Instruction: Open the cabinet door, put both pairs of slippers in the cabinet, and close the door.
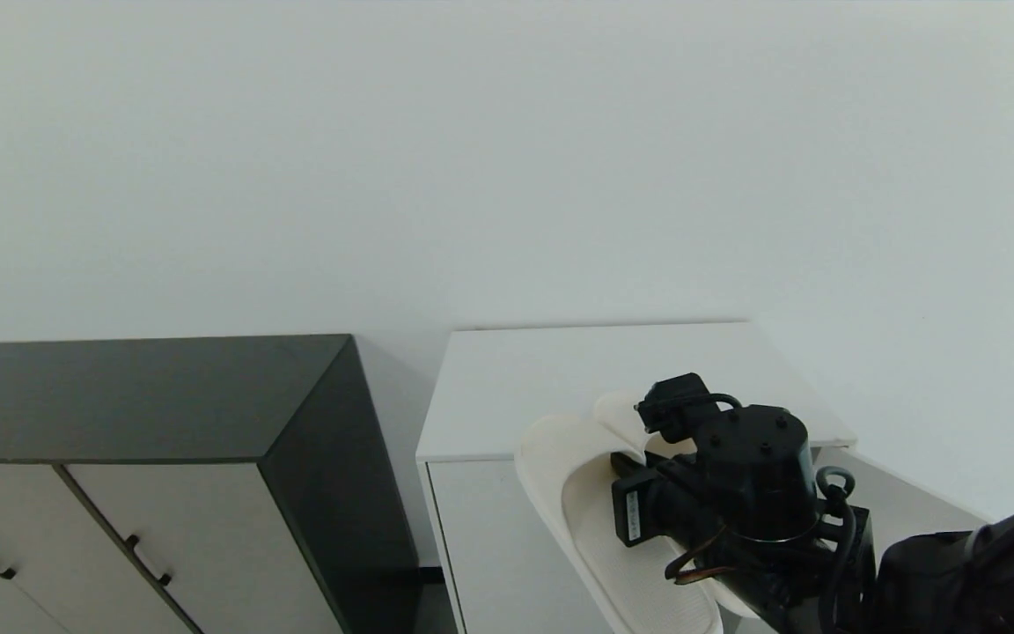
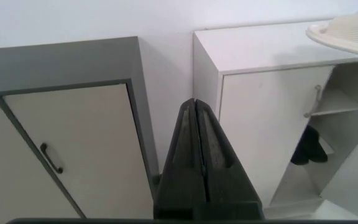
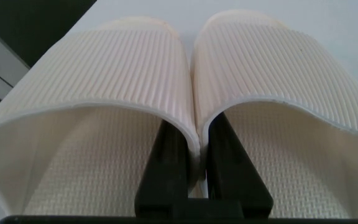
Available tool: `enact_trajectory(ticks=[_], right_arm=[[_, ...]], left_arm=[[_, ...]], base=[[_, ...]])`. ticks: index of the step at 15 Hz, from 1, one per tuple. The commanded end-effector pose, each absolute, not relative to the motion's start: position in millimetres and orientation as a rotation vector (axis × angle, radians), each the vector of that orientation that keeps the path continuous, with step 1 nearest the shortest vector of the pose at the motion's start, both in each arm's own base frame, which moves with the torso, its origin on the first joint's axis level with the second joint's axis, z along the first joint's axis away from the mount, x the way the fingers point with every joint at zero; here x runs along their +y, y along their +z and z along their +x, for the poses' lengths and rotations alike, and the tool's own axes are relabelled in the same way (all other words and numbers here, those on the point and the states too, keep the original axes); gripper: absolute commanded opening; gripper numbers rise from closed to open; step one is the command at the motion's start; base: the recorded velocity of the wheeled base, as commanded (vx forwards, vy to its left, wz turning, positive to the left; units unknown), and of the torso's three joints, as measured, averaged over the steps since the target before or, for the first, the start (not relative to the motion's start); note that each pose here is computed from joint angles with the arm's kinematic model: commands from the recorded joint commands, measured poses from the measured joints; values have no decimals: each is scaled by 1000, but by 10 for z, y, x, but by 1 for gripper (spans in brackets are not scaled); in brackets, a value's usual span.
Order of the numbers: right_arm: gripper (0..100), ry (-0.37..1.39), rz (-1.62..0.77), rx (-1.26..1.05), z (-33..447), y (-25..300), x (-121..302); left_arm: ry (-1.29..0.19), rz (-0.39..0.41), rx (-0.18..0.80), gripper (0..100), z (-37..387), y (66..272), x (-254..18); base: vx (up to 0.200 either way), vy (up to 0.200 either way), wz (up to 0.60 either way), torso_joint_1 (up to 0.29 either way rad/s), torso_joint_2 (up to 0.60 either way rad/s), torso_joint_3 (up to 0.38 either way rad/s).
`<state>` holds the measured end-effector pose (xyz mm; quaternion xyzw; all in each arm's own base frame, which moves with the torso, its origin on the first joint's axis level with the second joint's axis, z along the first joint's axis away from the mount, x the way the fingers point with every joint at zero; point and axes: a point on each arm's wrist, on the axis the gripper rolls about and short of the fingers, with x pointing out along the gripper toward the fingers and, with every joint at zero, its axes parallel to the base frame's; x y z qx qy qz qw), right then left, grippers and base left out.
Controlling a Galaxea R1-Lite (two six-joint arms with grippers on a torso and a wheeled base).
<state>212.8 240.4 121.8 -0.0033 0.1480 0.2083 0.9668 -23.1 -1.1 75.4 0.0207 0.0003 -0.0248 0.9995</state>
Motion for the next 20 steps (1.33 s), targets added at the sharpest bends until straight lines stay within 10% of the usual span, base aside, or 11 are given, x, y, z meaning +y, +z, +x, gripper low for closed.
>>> enact_trajectory(ticks=[1, 20], right_arm=[[0, 422, -17, 313, 2137, 1157, 2428], [0, 406, -12, 290, 2122, 1140, 2403]], left_arm=[[-49, 41, 2, 0, -229, 754, -11], [-49, 41, 2, 0, -229, 754, -11]], base=[[-200, 0, 0, 2, 2, 2], [0, -42, 0, 0, 0, 1]])
